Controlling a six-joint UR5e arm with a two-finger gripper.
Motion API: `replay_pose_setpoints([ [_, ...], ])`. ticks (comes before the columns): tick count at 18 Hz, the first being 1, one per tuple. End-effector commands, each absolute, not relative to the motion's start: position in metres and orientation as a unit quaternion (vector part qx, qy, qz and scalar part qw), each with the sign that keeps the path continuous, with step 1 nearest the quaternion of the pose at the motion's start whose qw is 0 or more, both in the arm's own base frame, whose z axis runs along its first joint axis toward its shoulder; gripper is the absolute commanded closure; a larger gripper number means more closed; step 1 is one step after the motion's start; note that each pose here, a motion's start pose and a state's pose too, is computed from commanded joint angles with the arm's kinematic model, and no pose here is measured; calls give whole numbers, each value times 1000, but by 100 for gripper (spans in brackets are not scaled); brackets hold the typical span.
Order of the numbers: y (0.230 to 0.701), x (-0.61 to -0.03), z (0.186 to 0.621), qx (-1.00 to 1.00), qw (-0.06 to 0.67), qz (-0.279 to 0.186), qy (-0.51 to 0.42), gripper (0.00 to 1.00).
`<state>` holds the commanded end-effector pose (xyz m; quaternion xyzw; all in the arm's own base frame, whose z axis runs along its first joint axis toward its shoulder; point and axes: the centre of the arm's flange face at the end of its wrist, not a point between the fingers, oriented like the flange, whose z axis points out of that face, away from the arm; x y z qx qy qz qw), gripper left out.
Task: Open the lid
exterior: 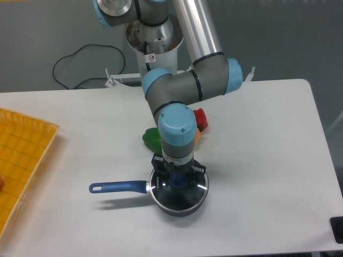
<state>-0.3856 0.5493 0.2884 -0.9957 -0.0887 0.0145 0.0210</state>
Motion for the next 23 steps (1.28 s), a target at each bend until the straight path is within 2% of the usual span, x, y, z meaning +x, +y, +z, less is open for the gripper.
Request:
replay_pose_setpoints([
  [6, 547, -384, 299, -996, 26, 19, -87, 42],
  [16, 534, -377, 341, -996, 44, 39, -69, 43],
  [23, 497, -396, 367, -999, 23, 24, -35, 43],
])
